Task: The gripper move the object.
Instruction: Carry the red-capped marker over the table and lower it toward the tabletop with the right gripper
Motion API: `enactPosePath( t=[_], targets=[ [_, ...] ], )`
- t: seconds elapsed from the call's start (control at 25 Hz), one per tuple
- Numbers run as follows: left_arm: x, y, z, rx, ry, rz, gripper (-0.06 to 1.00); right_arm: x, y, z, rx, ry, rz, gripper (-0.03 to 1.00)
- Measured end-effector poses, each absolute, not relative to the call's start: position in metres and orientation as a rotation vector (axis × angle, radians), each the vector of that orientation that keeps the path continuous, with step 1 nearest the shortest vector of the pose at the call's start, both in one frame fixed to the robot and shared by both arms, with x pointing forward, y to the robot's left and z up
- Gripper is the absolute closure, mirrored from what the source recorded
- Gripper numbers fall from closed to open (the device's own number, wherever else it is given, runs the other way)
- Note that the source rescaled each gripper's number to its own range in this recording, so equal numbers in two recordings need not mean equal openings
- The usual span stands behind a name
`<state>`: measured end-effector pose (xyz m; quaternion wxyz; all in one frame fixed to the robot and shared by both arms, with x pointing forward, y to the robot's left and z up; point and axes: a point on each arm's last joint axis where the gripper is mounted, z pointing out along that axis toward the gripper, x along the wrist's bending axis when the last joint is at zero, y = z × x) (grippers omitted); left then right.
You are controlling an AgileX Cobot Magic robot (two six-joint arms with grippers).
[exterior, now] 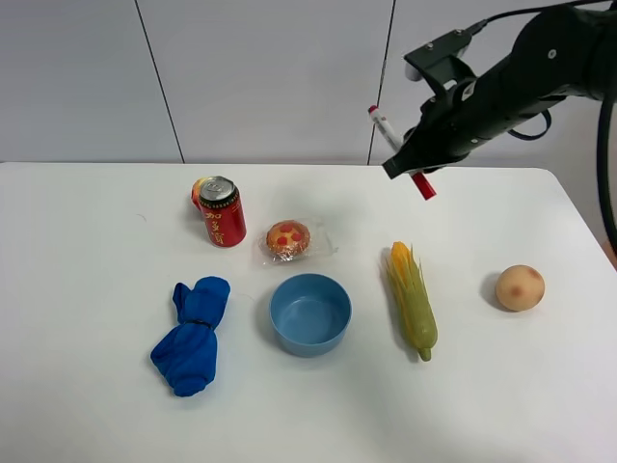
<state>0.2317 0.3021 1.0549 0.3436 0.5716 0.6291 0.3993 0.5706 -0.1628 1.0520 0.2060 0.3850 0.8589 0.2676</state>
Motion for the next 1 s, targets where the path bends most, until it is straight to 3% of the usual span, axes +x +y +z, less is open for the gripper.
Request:
enactPosePath(
  t=[0.64, 1.0],
  targets=[
    [0.232, 0.302, 1.055, 1.485, 1.635, 1.038, -0.06, 0.518, -0.051, 1.053, 0.583, 2.541, 0.9, 0.97],
    [0.232, 0.302, 1.055, 1.485, 1.635, 1.038, -0.06, 0.526, -0.022, 0.993, 0.475, 2.641, 0.811, 0.97]
  ],
)
